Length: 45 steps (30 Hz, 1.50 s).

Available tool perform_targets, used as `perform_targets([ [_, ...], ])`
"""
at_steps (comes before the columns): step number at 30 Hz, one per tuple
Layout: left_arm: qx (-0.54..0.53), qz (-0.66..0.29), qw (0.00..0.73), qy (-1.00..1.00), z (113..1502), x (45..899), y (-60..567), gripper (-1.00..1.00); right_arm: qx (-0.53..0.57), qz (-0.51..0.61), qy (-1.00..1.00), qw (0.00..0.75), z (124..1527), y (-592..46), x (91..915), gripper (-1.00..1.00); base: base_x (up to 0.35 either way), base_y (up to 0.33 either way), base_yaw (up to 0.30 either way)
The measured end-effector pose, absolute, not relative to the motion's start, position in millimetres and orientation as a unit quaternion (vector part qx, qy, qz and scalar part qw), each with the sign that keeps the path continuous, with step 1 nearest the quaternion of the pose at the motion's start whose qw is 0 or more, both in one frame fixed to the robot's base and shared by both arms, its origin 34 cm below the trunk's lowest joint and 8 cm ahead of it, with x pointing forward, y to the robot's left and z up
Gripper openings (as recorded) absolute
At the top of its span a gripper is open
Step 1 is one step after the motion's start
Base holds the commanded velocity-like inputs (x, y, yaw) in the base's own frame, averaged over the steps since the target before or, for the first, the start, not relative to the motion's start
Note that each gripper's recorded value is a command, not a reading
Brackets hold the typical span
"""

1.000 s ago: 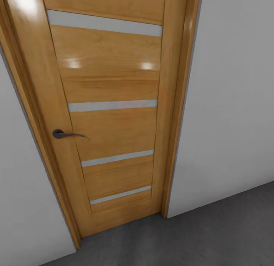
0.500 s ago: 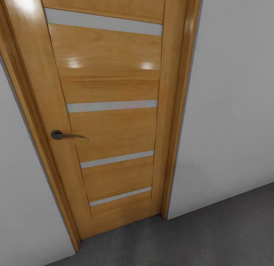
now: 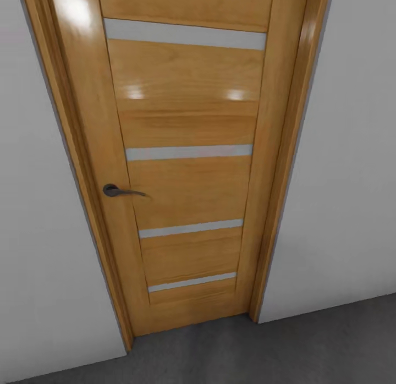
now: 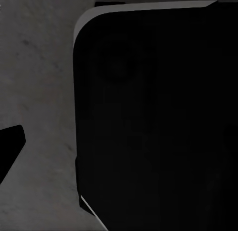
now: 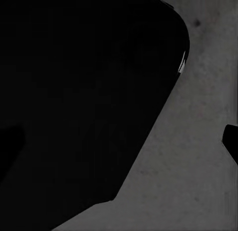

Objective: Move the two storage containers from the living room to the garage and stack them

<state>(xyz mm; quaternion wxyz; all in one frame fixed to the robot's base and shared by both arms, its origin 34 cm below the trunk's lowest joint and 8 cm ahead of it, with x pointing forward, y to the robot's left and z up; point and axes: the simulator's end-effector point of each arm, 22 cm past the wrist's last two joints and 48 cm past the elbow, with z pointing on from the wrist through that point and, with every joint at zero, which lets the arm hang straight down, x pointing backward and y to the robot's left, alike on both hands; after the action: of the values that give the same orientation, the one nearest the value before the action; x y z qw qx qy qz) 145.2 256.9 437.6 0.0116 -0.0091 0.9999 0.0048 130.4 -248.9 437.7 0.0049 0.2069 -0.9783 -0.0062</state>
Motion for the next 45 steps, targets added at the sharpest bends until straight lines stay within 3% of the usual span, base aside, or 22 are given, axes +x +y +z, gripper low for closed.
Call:
perform_targets([
  [21, -0.009, 0.005, 0.012, 1.000, 437.7, 145.2, 257.7, 1.00, 0.205, -0.007, -0.979, 0.005, 437.8, -248.0, 130.1, 1.00, 0.118, -0.213, 0.041],
  [30, -0.009, 0.005, 0.012, 1.000, 437.7, 145.1, 257.0, 1.00, 0.212, -0.006, -0.977, 0.005, 437.8, -248.6, 130.2, 1.00, 0.169, -0.196, 0.209],
  [45, -0.009, 0.005, 0.012, 1.000, 437.6, 145.2, 256.8, 1.00, 0.212, -0.006, -0.977, 0.005, 437.8, -248.9, 130.4, 1.00, 0.070, -0.049, 0.059],
])
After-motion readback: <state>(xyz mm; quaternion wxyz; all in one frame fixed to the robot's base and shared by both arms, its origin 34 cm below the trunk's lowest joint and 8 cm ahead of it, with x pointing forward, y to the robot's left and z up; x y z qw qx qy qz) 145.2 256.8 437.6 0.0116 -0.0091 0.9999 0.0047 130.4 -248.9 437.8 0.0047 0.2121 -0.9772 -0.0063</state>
